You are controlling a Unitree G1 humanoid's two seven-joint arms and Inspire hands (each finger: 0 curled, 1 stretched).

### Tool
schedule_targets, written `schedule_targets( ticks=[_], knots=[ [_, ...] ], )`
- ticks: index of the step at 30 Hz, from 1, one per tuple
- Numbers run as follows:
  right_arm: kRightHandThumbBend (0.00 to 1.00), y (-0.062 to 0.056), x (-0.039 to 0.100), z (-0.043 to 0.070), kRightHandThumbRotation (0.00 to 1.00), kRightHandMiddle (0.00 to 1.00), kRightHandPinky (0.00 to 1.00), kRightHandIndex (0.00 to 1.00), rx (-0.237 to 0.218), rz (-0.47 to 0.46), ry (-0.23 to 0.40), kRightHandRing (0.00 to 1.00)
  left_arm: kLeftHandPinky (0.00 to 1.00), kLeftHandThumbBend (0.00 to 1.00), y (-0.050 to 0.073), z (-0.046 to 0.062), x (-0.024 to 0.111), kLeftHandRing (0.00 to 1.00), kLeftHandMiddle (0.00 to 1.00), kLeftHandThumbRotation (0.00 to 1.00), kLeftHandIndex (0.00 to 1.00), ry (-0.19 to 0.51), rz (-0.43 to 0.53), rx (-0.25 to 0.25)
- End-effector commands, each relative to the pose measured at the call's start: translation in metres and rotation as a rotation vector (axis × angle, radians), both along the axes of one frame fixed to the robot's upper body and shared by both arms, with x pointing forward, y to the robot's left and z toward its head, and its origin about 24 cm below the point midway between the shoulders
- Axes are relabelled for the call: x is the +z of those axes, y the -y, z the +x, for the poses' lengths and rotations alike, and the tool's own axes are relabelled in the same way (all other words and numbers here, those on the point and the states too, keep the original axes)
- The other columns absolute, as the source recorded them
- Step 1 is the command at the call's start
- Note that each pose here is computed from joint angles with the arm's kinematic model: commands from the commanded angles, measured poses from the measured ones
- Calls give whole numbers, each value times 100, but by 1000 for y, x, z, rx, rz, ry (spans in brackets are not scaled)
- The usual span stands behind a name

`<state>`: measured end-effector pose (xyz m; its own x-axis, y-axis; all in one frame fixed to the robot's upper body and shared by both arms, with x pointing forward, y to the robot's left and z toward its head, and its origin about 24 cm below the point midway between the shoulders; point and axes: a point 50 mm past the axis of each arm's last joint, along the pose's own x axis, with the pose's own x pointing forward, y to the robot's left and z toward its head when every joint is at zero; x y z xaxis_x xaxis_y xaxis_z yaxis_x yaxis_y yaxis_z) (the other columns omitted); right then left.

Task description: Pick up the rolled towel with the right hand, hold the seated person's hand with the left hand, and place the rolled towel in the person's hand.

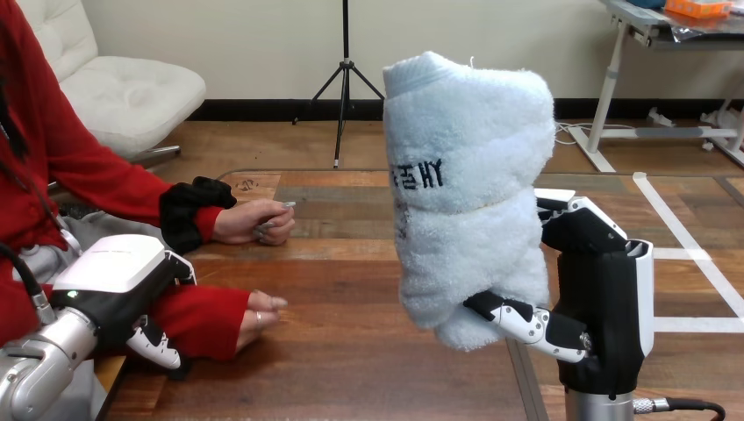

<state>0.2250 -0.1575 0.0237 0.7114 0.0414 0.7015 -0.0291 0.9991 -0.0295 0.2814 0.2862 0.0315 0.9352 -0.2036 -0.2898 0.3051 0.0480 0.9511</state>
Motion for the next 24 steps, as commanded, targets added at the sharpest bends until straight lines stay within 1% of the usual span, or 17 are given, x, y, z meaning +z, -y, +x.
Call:
schedule_targets(
  ticks=[1,6,13,21,24],
  knots=[
    [75,0,14,13,21,49,29,57,1,8,55,35,39,96,5,4,4,40,45,0,47,9,-10,-19],
    [75,-1,12,15,21,49,29,57,3,15,36,35,40,96,5,4,5,39,44,0,46,9,-12,-22],
    [75,-2,9,17,20,49,28,57,9,14,6,34,39,96,6,4,7,38,43,0,45,17,-40,-23],
    [75,-4,6,21,15,49,29,56,9,22,-36,35,39,96,8,4,10,37,41,0,43,32,-68,-34],
    [75,-5,3,24,13,49,30,55,13,21,-68,36,38,96,10,4,12,36,41,0,43,47,-91,-43]
  ],
)
